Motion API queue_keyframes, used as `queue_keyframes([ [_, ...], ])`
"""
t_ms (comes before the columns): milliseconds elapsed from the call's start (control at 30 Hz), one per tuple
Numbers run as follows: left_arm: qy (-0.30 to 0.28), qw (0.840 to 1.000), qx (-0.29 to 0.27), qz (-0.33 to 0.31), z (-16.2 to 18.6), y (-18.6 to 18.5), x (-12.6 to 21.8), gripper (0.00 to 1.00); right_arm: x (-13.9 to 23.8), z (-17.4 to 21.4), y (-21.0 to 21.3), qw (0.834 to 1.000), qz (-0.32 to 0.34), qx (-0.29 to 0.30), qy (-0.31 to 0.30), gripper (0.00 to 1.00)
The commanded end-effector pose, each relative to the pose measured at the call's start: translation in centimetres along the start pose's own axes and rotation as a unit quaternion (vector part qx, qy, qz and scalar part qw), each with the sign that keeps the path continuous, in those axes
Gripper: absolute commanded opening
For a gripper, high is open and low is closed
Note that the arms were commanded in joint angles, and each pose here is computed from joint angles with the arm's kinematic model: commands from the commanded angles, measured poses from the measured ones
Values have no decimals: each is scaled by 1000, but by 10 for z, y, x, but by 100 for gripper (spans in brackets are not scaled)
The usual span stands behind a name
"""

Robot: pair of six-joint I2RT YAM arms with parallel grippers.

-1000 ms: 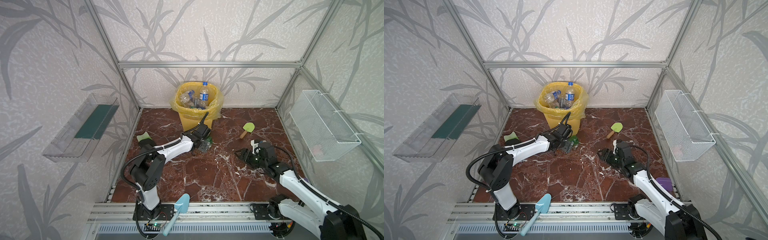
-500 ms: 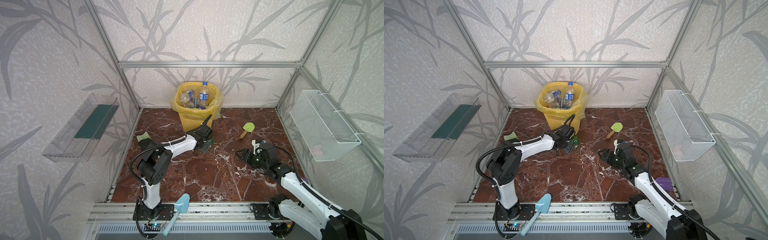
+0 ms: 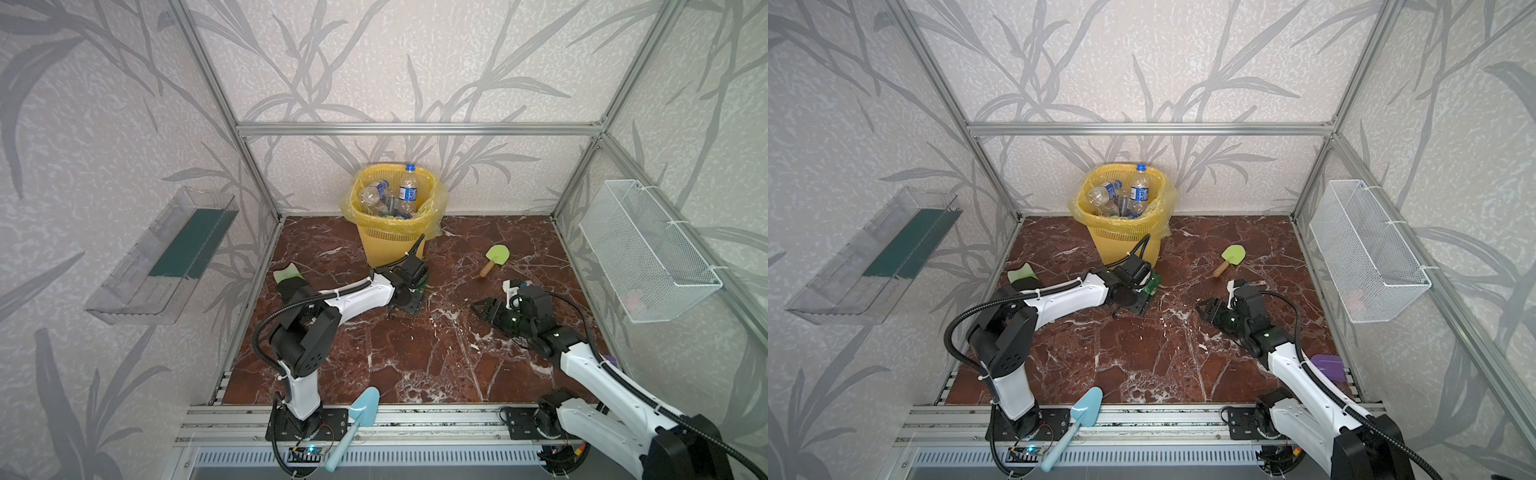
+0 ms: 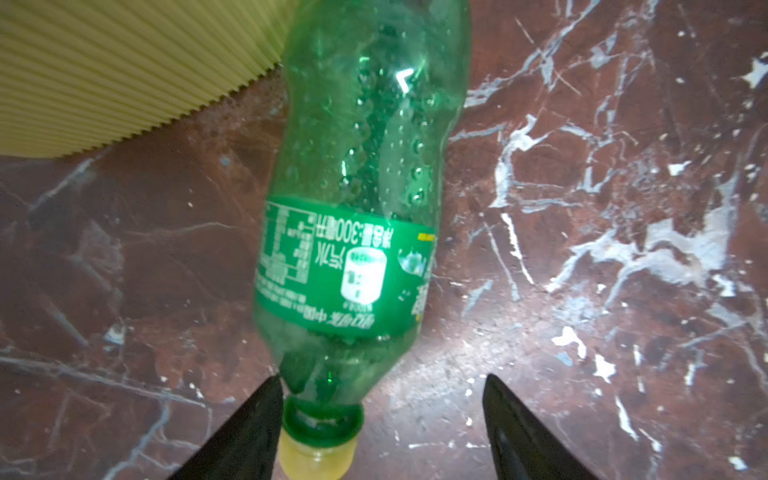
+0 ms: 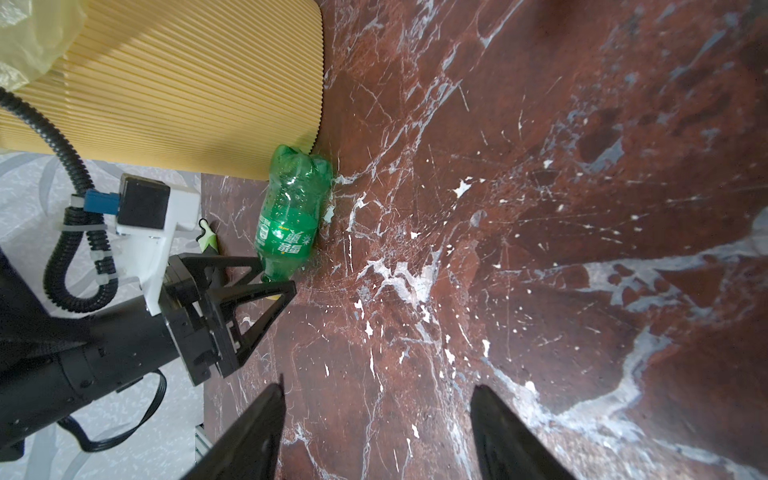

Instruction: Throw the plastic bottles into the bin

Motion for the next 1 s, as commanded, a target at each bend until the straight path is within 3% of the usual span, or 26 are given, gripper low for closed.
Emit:
queue_keyframes([
  [0,-26,999,35,-16,1,0,14,81,0,-3,1,1000,1,9,-4,71],
  [167,-63,994,73,-51,-17,2,17,87,0,-5,3,1000,0,9,-4,71],
  [300,-59,993,67,-72,-32,-2,6,87,1,-5,3,1000,-2,9,-6,70],
  [667,-16,997,54,-57,-46,-16,-28,68,6,-5,2,1000,-2,9,-12,69],
  [800,-9,995,62,-75,-40,-11,-26,55,8,-5,1,1000,-3,8,-14,68],
  [967,2,994,77,-80,-18,-1,-11,48,7,-6,1,1000,-3,7,-14,67],
])
Point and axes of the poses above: each gripper's point midway between its finger pads, its own x axis back along the fingers, its own y axis along the line the jaws close on, z = x × y, the point moved 10 cm from there along x, back along the fingers, and after that the axes turned 7 degrees about x, right-handed, at the moved point
